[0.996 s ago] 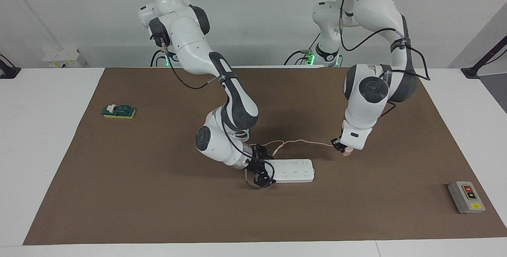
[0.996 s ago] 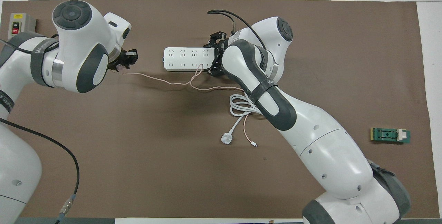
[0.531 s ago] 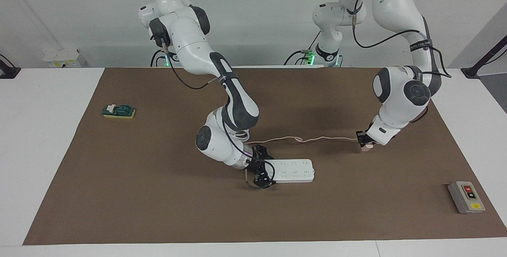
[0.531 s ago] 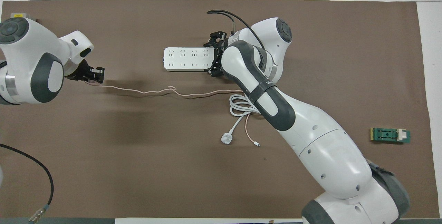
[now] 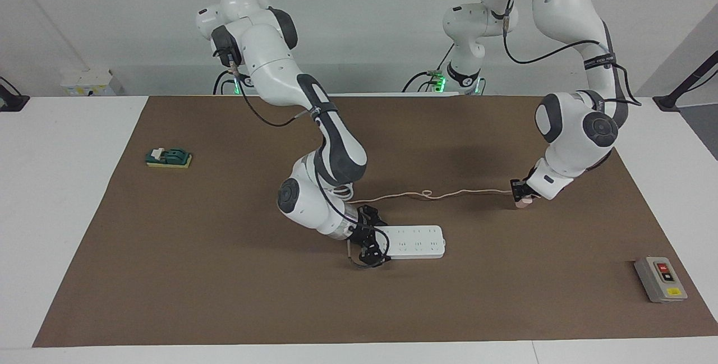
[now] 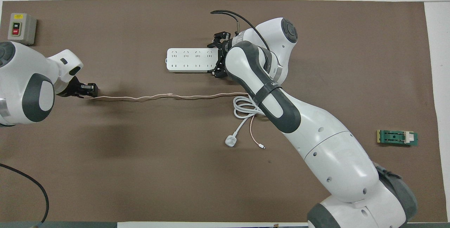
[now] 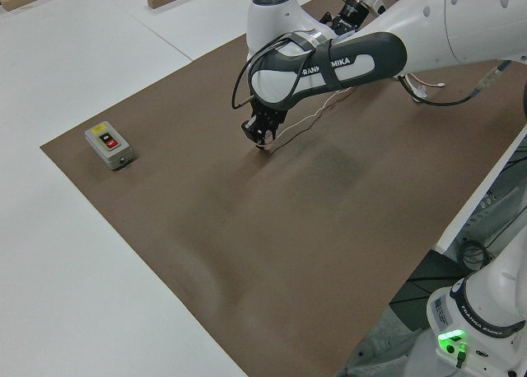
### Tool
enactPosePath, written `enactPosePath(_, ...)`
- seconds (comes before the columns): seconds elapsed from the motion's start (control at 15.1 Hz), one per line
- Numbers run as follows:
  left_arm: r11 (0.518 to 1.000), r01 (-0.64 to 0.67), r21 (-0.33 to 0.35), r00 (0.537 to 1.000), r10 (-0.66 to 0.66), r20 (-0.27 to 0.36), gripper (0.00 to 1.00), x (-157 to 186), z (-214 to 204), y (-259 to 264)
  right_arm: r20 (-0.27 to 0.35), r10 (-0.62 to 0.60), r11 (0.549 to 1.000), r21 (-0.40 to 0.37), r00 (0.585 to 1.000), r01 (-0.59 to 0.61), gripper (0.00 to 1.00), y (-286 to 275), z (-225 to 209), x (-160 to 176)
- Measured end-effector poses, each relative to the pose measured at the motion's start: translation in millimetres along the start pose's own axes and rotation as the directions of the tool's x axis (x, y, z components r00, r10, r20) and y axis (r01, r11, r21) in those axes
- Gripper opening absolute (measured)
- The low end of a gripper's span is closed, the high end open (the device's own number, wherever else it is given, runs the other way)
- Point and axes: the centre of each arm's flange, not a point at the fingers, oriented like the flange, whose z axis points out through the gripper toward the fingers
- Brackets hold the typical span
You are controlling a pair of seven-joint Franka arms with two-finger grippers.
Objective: Unplug charger and place it aside
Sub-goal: 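Pull the pink charger out of the strip with the left gripper, away from it, then lower the charger onto the table while the right gripper releases the strip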
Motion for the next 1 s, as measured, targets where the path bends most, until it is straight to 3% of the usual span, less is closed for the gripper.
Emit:
enactPosePath(0.27,1.0,-0.002,-0.005,1.0,0.002,-0.003,0.98,-13.5,-5.7,-37.3,0.0,0.005,1.0,-0.001,1.0,-0.005,1.0,-0.5,-5.3,1.4)
enactPosePath(0.6,1.0,-0.006,-0.004,1.0,0.006,0.007,1.0,-15.3,-25.6,-34.8,0.004,0.025,1.0,-0.015,1.0,-0.025,1.0,-4.3,-29.2,10.4)
enactPosePath(0.8,1.0,-0.002,-0.003,1.0,0.002,0.004,1.0,-14.0,-35.9,-33.6,0.006,0.049,0.997,0.054,0.999,-0.049,1.0,-22.3,-80.8,24.3)
enactPosePath(1.0,0.998,0.058,-0.002,0.998,-0.058,-0.013,1.0,-9.2,-50.3,-22.6,0.018,0.072,0.995,0.063,0.997,-0.073,1.0,-31.2,-142.0,38.4)
